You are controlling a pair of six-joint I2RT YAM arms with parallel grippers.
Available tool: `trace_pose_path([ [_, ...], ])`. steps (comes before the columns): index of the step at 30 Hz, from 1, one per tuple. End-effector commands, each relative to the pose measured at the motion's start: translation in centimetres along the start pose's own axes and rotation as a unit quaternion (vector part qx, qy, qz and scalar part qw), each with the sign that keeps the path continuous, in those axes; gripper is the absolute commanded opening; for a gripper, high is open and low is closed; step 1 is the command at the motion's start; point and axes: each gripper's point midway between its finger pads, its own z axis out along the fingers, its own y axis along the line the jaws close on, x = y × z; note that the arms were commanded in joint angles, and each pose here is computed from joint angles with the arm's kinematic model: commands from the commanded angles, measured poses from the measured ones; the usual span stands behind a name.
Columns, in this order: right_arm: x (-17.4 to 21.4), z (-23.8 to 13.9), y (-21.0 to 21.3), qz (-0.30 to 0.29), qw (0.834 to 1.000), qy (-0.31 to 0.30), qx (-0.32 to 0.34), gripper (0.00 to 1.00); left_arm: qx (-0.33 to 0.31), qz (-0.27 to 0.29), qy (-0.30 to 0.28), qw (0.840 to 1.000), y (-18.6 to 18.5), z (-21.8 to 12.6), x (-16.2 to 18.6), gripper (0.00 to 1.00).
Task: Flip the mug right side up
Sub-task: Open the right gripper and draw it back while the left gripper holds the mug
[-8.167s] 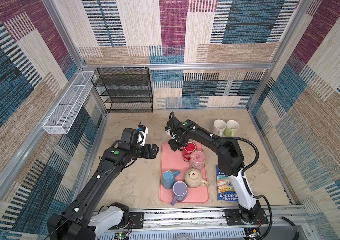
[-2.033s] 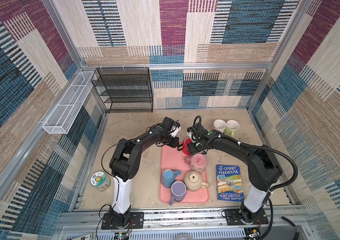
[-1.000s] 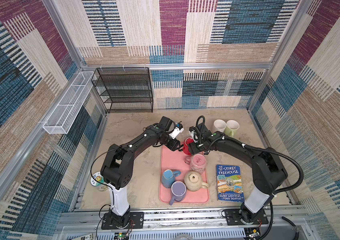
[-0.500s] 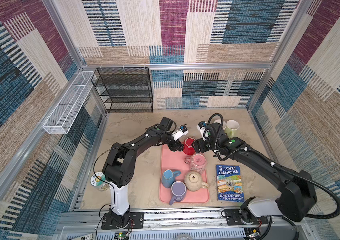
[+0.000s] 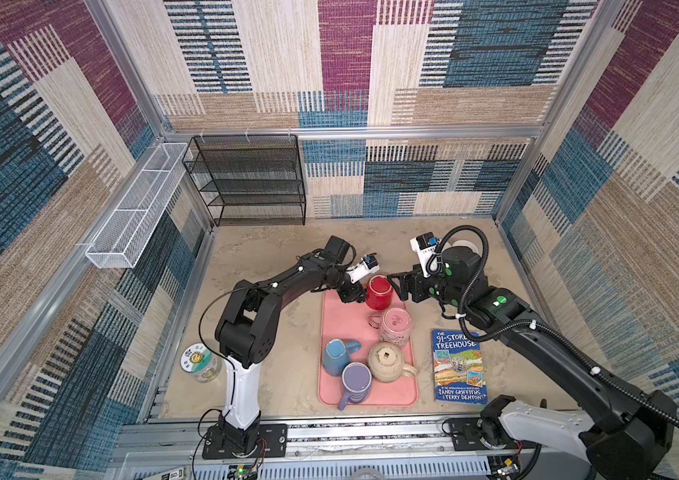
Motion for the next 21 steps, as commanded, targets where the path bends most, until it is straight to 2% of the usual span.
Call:
trace_pose_path([
  [1, -0.6, 0.1, 0.4, 0.003, 1.000, -0.013, -0.012, 0.91, -0.004, -0.004, 0.009, 1.000, 0.1, 0.3, 0.1, 0.40],
  [8, -0.9, -0.2, 0.4, -0.003, 1.000, -0.020, -0.008, 0.90, -0.007, -0.003, 0.020, 1.000, 0.0, 1.0, 0.4, 0.39],
  [14, -0.7, -0.3, 0.2, -0.003, 1.000, -0.021, -0.005, 0.90, -0.017, -0.004, 0.034, 0.999, 0.2, 1.5, 0.5, 0.33],
  [21, -0.6, -0.5, 0.1, -0.002, 1.000, -0.024, -0.004, 0.90, -0.032, 0.003, 0.047, 0.998, 0.4, 1.8, 0.8, 0.17],
])
